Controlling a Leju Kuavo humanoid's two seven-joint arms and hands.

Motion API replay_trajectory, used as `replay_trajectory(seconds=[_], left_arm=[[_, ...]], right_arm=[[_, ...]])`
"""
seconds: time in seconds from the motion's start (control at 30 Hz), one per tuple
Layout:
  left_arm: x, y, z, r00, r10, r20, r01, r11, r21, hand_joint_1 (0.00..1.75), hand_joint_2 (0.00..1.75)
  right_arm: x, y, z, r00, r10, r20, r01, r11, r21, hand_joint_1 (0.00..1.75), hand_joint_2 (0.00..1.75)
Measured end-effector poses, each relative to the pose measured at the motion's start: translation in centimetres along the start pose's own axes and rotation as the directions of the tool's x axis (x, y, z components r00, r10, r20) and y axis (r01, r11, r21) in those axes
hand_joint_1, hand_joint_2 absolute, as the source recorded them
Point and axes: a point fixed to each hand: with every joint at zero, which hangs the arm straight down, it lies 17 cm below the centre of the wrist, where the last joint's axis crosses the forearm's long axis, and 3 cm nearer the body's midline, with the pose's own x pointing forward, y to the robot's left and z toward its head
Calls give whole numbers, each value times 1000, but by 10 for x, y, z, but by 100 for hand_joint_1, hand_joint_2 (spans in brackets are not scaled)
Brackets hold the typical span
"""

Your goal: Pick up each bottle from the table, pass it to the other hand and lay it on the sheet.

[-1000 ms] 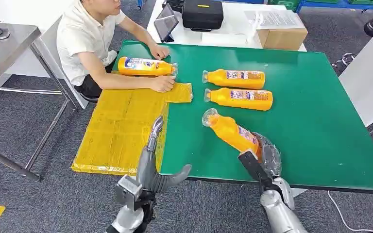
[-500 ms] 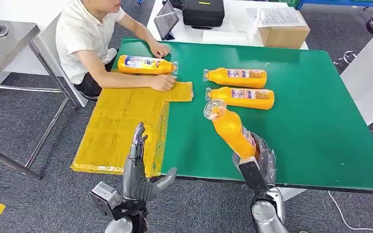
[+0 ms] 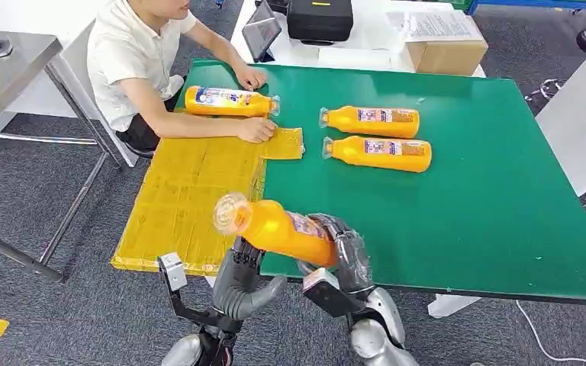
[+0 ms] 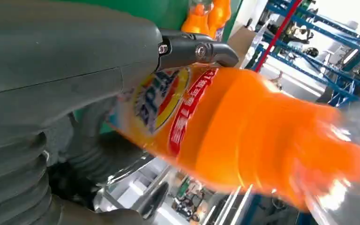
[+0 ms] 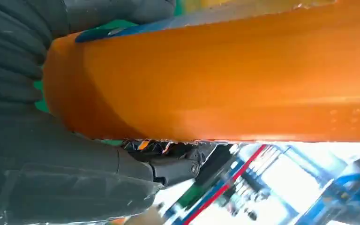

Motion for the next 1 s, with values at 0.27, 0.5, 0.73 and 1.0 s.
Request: replay_trajectory(seconds=[0.27, 0.5, 0.73, 1.0], left_arm=[[14, 3, -15, 997, -49, 65, 47, 998, 28, 0, 175], [27, 5, -18, 991, -53, 125, 48, 998, 48, 175, 175], [41, 6, -20, 987, 12, 160, -18, 999, 38, 175, 175], [49, 17, -15, 982, 64, 179, -74, 996, 50, 175, 175]], right_arm=[[50, 42, 2, 990, -42, 137, 30, 996, 90, 162, 175], [60, 51, -4, 983, -69, 171, 48, 991, 126, 127, 175], [59, 69, 3, 979, -133, 154, 100, 974, 204, 0, 175], [56, 89, 14, 974, -199, 112, 159, 943, 292, 0, 0]])
